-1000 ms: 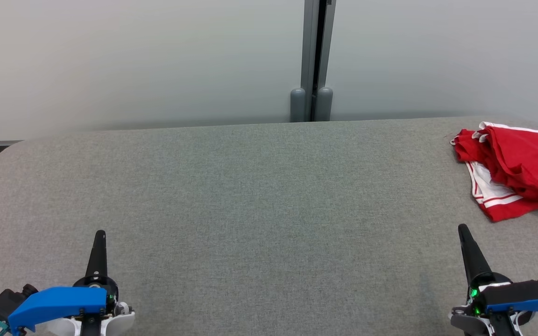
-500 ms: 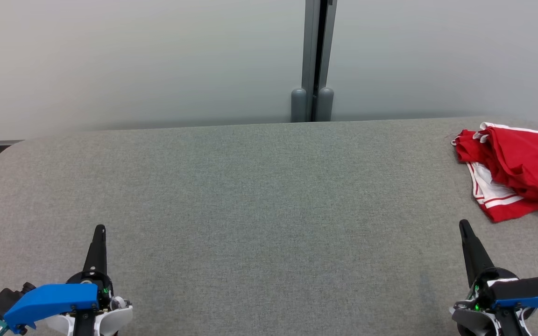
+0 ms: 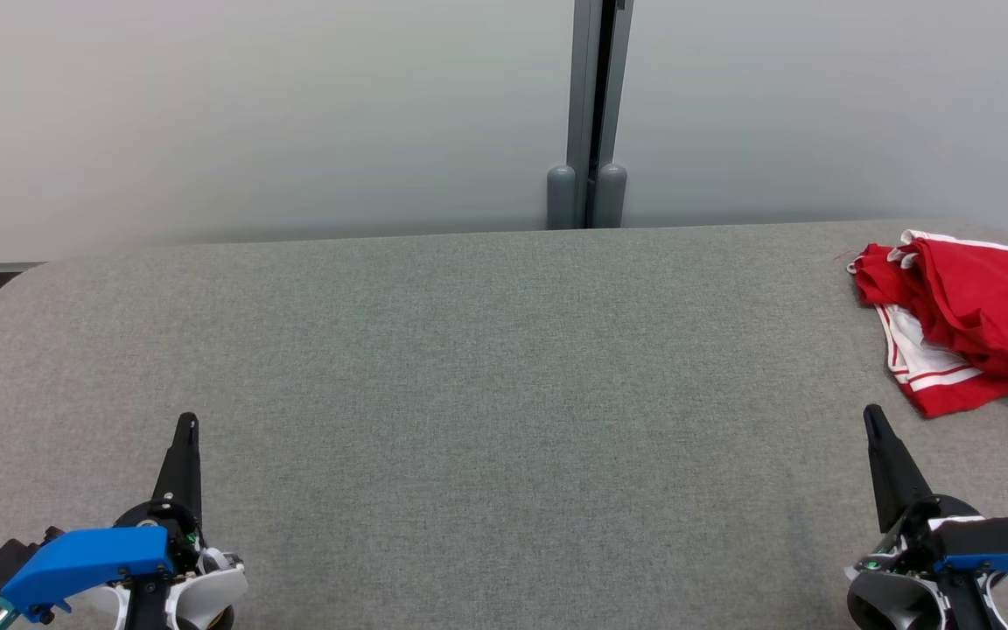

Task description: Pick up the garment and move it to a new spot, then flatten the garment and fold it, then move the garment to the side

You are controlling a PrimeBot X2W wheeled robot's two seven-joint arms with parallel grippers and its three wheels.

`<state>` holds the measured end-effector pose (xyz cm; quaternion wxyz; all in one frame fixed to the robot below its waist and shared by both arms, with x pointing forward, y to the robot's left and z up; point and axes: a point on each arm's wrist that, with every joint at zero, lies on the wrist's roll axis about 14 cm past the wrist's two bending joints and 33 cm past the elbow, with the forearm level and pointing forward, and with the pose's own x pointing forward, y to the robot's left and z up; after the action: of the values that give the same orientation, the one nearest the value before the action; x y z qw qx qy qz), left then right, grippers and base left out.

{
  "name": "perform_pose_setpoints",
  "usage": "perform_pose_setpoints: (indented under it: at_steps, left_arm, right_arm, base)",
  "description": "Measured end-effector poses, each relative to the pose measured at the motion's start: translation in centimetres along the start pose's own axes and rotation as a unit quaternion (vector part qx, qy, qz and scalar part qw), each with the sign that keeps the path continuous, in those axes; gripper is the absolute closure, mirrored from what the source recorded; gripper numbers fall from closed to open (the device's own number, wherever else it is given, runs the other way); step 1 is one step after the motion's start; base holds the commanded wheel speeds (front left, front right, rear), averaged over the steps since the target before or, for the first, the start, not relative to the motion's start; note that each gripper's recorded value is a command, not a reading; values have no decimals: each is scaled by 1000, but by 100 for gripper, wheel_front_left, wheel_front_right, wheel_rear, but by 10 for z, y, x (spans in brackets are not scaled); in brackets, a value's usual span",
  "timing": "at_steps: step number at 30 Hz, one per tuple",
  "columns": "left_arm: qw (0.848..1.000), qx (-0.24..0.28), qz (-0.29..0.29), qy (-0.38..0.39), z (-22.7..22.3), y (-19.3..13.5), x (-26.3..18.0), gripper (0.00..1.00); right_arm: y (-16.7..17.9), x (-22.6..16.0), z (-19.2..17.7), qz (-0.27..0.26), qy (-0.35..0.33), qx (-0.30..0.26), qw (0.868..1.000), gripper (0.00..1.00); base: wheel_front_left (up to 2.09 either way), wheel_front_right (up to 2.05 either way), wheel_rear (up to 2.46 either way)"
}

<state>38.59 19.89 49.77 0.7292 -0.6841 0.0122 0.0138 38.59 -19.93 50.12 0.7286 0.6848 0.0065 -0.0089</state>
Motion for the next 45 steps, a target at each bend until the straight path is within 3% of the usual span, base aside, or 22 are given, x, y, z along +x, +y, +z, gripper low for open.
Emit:
perform_pose_setpoints:
  at_steps: [10,45]
  left_arm:
    - [999,-34,-9,2,1,-5,1,100]
    - [999,-34,-12,2,1,-6,1,100]
  right_arm:
    - [3,1,0,6,3,32,999,100]
    - [4,2,1,7,2,33,999,100]
  base:
    - [0,0,0]
    - [0,0,0]
